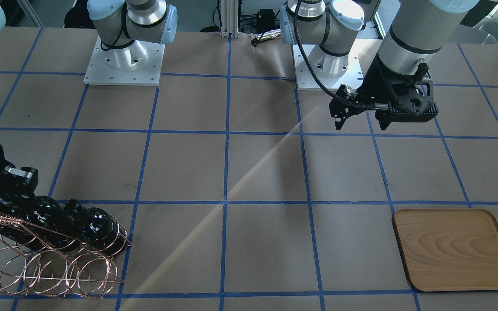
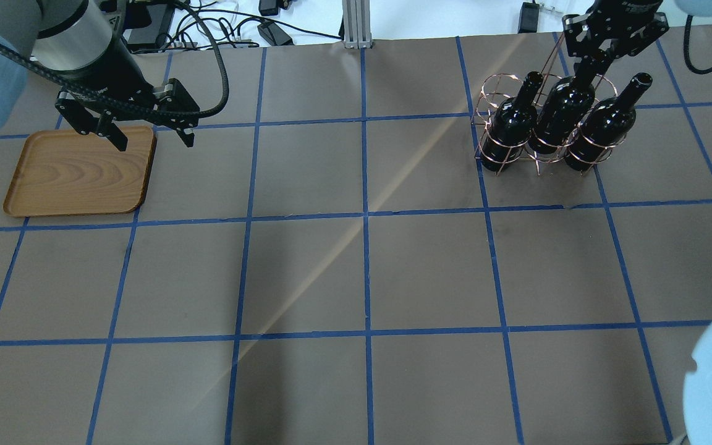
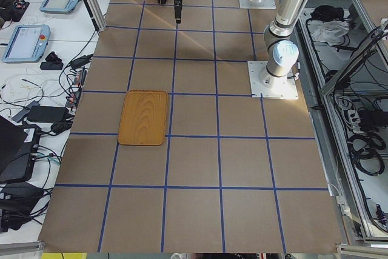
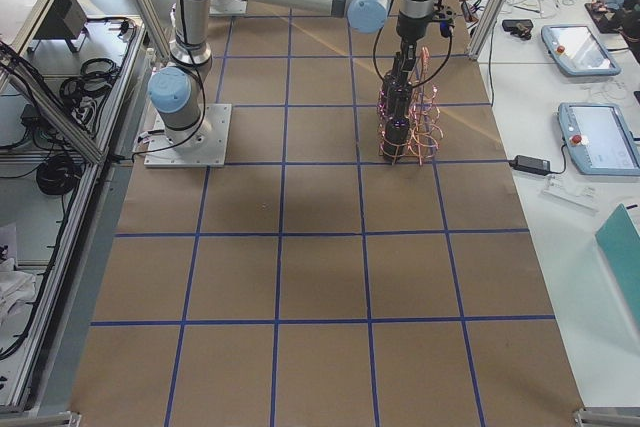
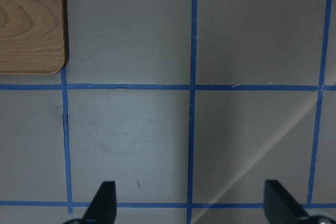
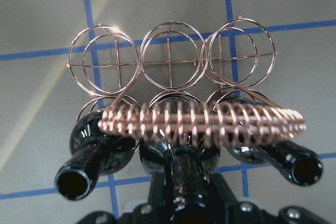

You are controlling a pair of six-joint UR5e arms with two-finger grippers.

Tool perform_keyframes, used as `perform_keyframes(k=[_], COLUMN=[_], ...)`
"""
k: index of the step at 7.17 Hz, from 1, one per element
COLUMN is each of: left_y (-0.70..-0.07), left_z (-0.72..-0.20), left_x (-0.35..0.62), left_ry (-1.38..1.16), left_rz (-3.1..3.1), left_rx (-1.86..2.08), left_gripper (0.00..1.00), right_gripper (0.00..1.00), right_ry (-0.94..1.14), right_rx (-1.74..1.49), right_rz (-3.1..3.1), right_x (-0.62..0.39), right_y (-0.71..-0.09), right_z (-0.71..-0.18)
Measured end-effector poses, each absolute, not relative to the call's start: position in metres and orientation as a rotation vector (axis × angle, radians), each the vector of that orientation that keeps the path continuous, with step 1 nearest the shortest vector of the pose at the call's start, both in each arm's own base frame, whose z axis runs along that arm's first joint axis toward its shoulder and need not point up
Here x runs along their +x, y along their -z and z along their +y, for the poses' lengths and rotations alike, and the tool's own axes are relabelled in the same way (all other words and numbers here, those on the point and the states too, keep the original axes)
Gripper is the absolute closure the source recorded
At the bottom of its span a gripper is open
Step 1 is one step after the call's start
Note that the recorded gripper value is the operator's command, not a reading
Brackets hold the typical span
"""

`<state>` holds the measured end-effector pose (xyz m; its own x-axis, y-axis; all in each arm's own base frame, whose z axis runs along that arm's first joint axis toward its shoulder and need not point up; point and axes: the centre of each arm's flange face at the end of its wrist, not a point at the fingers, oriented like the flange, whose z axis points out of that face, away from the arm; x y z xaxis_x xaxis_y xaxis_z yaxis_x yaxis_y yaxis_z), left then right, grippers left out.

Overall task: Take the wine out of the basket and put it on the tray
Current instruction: 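Close the right gripper on the nearest bottle's neck and lift it, then carry the bottle toward the tray and lower it onto the table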

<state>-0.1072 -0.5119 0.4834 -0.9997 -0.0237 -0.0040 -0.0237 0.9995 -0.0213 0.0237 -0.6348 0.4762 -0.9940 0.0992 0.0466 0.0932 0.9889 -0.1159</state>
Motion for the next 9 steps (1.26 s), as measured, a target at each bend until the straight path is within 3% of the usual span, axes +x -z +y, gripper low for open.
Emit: perform_keyframes(k=[3,6,9], left_y=[-0.483,-0.485,-0.502], left_z=[-0.513,-0.512,-0.493], left_x=[-0.107,-0.106,-0.108], left_ry=[0.035,0.041,0.04], left_rz=[3.138,3.136,3.134], left_rx=[-0.047,-0.038,-0.033], left_gripper=[0.0,0.0,0.0], right_gripper=[0.82,0.83,0.83], right_ry=[-0.253,-0.049,-0.105], right_rx=[-0.15,-0.153,-0.23], right_rz=[-3.071,-3.101,-3.133], right_x=[0.032,0.052,0.138], right_y=[-0.556,-0.513,-0.475], right_z=[-0.584,-0.563,-0.559])
